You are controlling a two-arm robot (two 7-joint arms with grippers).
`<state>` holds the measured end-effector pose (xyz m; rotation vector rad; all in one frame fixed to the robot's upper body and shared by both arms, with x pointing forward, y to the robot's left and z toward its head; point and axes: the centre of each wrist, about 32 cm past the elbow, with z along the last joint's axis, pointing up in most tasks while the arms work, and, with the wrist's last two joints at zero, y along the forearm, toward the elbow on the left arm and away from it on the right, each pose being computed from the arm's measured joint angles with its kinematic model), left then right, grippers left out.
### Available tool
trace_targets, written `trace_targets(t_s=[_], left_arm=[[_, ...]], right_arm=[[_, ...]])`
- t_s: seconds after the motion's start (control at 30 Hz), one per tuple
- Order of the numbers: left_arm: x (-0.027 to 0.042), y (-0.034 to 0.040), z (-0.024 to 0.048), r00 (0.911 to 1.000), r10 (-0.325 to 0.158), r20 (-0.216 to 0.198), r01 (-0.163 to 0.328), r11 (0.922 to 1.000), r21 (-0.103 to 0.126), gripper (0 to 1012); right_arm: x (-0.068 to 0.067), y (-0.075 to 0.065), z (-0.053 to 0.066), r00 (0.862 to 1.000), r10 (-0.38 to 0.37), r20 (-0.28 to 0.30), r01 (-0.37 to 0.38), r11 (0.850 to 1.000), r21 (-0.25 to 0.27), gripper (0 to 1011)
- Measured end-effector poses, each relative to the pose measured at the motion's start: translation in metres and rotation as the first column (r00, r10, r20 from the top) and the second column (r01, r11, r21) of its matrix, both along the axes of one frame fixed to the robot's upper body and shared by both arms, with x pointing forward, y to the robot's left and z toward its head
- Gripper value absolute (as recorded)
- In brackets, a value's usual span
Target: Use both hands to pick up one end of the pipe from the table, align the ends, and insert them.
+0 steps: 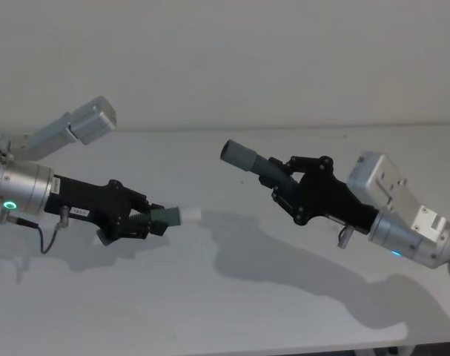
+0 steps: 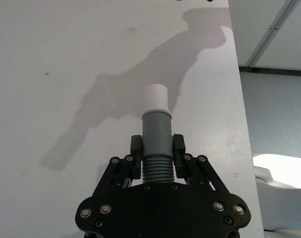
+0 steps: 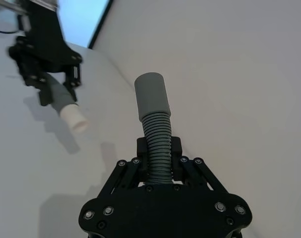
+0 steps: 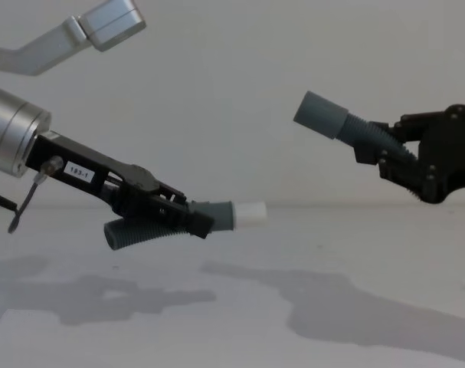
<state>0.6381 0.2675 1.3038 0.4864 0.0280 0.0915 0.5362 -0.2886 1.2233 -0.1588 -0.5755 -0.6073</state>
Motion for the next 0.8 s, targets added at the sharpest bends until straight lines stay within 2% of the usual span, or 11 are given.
trace_targets(t_s=[0.23,0.47,0.53,0.57,0.7,0.73,0.8], left_arm=[[0.0,0.0,0.0,1.0,0.0,0.0,0.0,1.0,0.0,330],[0.0,0.0,0.0,1.0,0.0,0.0,0.0,1.0,0.0,330],[0.0,0.0,0.0,1.0,0.0,0.0,0.0,1.0,0.0,330],[0.0,0.0,0.0,1.0,0.0,0.0,0.0,1.0,0.0,330],[0.0,0.0,0.0,1.0,0.0,0.0,0.0,1.0,0.0,330],[0.0,0.0,0.0,1.0,0.0,0.0,0.0,1.0,0.0,330],[0.0,0.0,0.0,1.0,0.0,0.0,0.0,1.0,0.0,330]], right_arm=[[0.01,-0.014,0.004,0.99,0.114,0.086,-0.111,0.993,-0.039,233],[0.02,-0.026,0.01,0.958,0.235,0.162,-0.223,0.971,-0.09,233],[0.024,-0.029,0.012,0.944,0.275,0.183,-0.258,0.96,-0.111,233],[0.026,-0.032,0.013,0.932,0.303,0.199,-0.282,0.951,-0.127,233],[0.031,-0.036,0.015,0.909,0.353,0.222,-0.324,0.933,-0.159,233],[0.034,-0.038,0.016,0.895,0.378,0.238,-0.343,0.923,-0.176,233],[0.037,-0.04,0.018,0.876,0.412,0.251,-0.369,0.907,-0.203,233]])
